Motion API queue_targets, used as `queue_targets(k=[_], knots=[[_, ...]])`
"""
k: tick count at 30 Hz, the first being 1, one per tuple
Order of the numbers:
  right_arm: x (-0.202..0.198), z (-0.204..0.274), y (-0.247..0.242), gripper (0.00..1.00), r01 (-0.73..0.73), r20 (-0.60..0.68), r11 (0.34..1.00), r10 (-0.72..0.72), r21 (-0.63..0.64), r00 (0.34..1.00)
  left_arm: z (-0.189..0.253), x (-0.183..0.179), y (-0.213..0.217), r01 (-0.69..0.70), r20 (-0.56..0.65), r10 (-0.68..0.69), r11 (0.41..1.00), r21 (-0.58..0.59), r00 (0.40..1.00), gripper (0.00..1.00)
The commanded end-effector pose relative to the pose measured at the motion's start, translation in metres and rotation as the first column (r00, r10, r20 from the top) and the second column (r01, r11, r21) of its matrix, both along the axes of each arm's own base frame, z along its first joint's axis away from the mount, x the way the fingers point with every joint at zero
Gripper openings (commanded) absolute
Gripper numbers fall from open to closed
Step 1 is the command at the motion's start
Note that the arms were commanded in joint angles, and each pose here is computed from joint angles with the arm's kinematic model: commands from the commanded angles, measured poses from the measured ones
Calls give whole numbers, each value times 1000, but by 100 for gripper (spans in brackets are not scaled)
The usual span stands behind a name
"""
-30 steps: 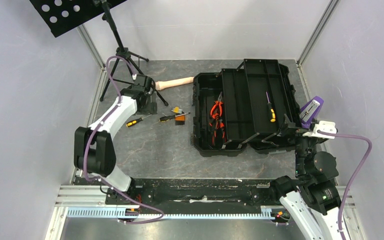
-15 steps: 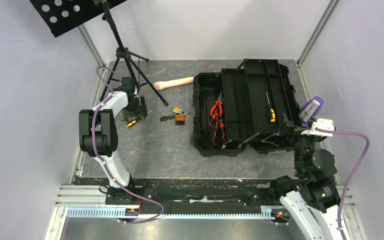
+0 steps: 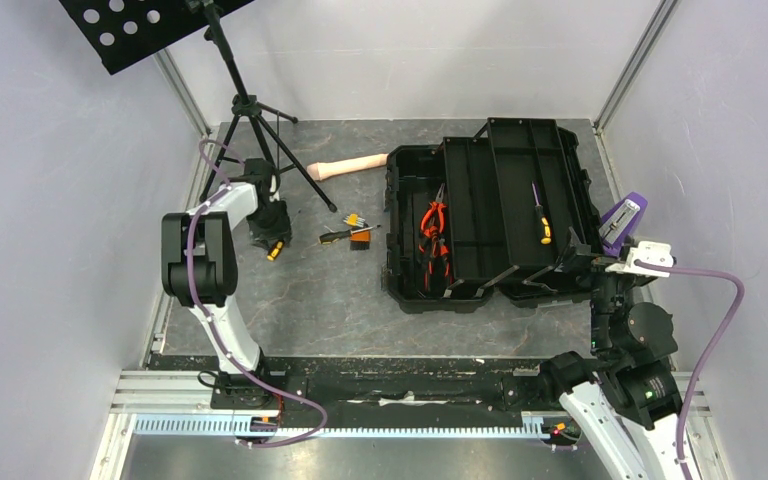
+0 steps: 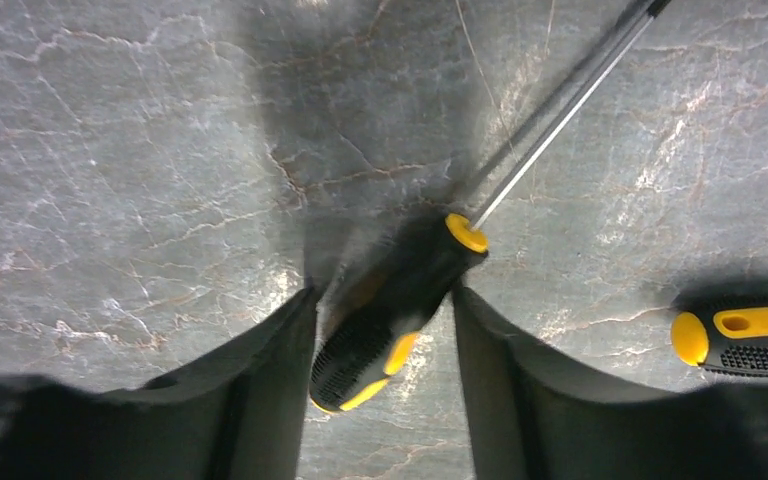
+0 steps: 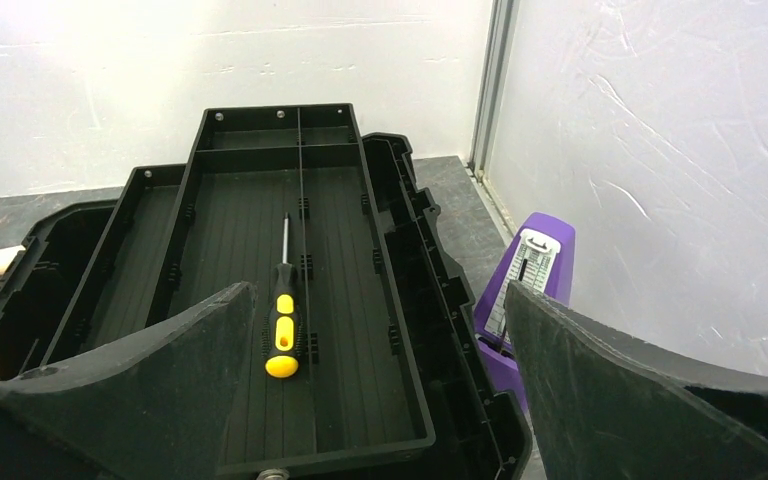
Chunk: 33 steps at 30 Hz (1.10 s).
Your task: Pack the tool kit
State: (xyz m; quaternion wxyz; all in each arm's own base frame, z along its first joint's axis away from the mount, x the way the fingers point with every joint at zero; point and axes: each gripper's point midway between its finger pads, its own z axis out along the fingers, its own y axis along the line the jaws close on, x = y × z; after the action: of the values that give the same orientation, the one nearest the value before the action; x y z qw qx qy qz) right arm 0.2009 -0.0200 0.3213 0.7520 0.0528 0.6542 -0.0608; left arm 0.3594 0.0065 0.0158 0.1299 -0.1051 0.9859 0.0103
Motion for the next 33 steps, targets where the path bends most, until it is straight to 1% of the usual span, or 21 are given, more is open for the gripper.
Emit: queue_targets(k=[1,3,4,8,11,15,16,19,23,27,30,33], knots=[[-7,20,-4,98,7,60,1000,-8,18,998,-8,-34,-18,77,-120,-75,997,12,990,50],[-7,21,-4,98,8,62,1000,-9,16,998,-11,-41,-24,108,-152,-103,994,25,983,42],[-8,22,-5,98,10,62,1000,-11,13,998,-12,-45,-28,119,-164,-114,993,23,980,36],[-9,23,-6,98,16,66,1000,-17,10,998,-11,-57,-40,120,-178,-120,993,-9,977,16],[-8,21,-6,98,17,62,1000,-18,10,998,-1,-62,-47,105,-151,-112,993,-54,982,11],[-6,19,-5,98,17,53,1000,-18,9,998,21,-68,-74,89,-48,-100,976,-201,994,4],[-6,19,-5,98,15,54,1000,-16,9,998,29,-68,-79,89,-9,-93,968,-233,996,2],[-4,18,-4,98,13,52,1000,-14,12,999,56,-71,-95,87,87,-62,942,-324,994,2],[-1,14,-1,98,6,50,1000,-6,19,999,105,-67,-123,137,242,-31,890,-435,970,2],[2,8,1,98,-1,46,1000,-1,30,999,162,-64,-159,232,396,-5,817,-528,918,2],[2,6,1,98,0,46,999,-1,35,999,202,-61,-182,291,474,23,763,-578,880,2],[1,3,0,98,3,45,999,-4,36,999,240,-60,-208,366,543,25,712,-599,839,2]])
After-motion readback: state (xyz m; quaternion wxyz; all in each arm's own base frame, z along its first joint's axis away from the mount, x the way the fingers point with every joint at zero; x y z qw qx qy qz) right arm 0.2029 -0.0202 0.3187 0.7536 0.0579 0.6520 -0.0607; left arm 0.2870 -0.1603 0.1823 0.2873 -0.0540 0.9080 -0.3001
